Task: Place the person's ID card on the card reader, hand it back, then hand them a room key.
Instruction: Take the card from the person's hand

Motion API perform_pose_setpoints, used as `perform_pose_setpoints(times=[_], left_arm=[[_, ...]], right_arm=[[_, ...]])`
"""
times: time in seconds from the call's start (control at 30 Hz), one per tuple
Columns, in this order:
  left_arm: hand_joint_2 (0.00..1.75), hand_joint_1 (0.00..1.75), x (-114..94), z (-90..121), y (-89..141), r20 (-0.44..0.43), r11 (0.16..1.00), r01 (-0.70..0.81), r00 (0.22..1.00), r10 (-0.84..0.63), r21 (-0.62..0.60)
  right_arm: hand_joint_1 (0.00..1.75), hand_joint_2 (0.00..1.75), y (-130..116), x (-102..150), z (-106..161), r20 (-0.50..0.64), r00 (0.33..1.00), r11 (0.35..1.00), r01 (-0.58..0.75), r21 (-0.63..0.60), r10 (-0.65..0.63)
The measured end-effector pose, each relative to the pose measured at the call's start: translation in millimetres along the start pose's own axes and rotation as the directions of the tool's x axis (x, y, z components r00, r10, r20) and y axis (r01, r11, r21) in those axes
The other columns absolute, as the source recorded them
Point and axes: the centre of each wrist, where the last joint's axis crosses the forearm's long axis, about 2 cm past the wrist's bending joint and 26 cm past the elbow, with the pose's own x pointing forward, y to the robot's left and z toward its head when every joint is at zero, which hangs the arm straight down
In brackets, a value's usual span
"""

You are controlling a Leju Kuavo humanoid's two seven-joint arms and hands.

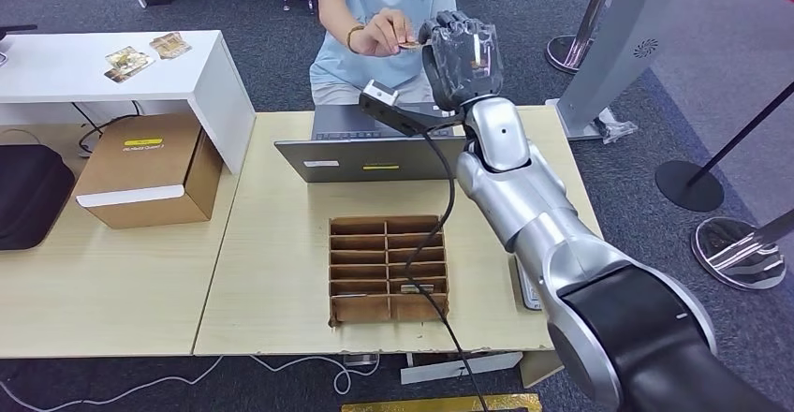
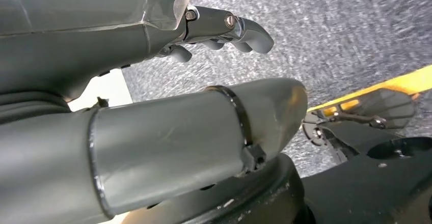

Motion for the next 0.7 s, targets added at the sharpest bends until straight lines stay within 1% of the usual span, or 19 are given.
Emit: perform_pose_setpoints(times=[0.23,0.37,0.57,0.63,0.7], left_arm=[[0.00,0.00,-1,0,0,-0.005,1.000,0.005,1.000,-0.005,-0.001],[0.00,0.00,-1,0,0,0.005,1.000,0.004,1.000,-0.004,0.003],[0.00,0.00,-4,0,0,0.010,1.000,-0.010,1.000,0.010,0.006],[0.00,0.00,-6,0,-1,0.006,1.000,-0.018,1.000,0.017,0.005],[0.00,0.00,-8,-1,-2,0.002,1.000,-0.027,1.000,0.027,0.003]], right_arm=[[1.75,1.75,-2,-1,-2,0.017,0.999,0.999,0.033,-0.015,-0.032],[1.75,1.75,-5,-3,-4,0.032,0.996,0.995,0.089,-0.046,-0.088],[1.75,1.75,-13,-9,-6,0.038,0.971,0.962,0.239,-0.131,-0.236],[1.75,1.75,-14,-12,-4,0.033,0.953,0.940,0.304,-0.157,-0.303],[1.75,1.75,-15,-17,0,0.019,0.919,0.904,0.392,-0.173,-0.395]])
